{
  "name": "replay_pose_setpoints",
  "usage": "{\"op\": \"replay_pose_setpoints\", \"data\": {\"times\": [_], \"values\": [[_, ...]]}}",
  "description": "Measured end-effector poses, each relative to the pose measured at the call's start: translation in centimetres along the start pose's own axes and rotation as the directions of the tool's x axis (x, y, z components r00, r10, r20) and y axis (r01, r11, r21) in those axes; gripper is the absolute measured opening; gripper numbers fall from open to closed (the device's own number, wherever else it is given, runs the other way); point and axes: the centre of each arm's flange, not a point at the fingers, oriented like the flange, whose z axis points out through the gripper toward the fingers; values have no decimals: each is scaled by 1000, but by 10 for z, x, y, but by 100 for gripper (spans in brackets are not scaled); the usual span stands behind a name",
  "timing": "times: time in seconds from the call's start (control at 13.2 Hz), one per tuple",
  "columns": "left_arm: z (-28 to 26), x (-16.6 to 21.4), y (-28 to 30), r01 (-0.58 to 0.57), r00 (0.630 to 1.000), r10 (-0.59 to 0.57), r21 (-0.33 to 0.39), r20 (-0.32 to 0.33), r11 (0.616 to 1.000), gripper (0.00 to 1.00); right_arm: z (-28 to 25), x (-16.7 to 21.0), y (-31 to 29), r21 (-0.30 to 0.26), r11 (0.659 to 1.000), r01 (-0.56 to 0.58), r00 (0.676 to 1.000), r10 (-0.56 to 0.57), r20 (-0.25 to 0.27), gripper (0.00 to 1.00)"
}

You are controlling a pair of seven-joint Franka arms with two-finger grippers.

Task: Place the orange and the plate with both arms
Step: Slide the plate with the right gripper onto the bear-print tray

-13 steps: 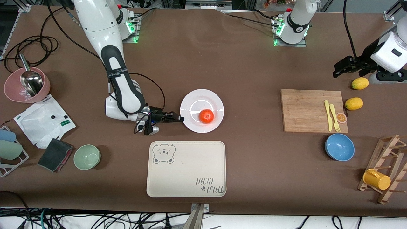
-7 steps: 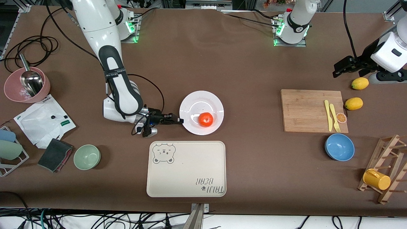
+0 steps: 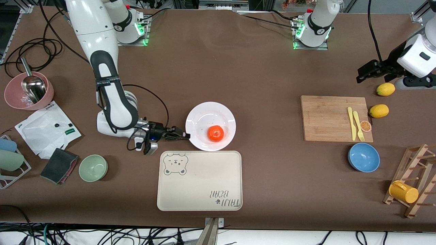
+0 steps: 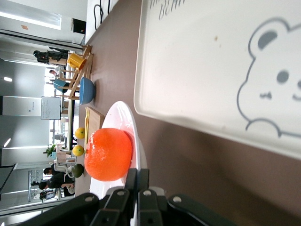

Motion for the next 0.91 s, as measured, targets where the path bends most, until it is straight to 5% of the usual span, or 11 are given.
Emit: {"op": "replay_pose_setpoints", "data": {"times": [0.53, 0.91], "values": [[0, 0, 0, 0, 1000, 0, 0, -1, 1000, 100, -22, 75, 37, -13, 998, 57, 992, -58, -108, 4], [0, 0, 1, -1, 1000, 1, 0, -1, 1000, 100, -35, 111, 61, -20, 999, 26, 972, -30, -232, 4]]}}
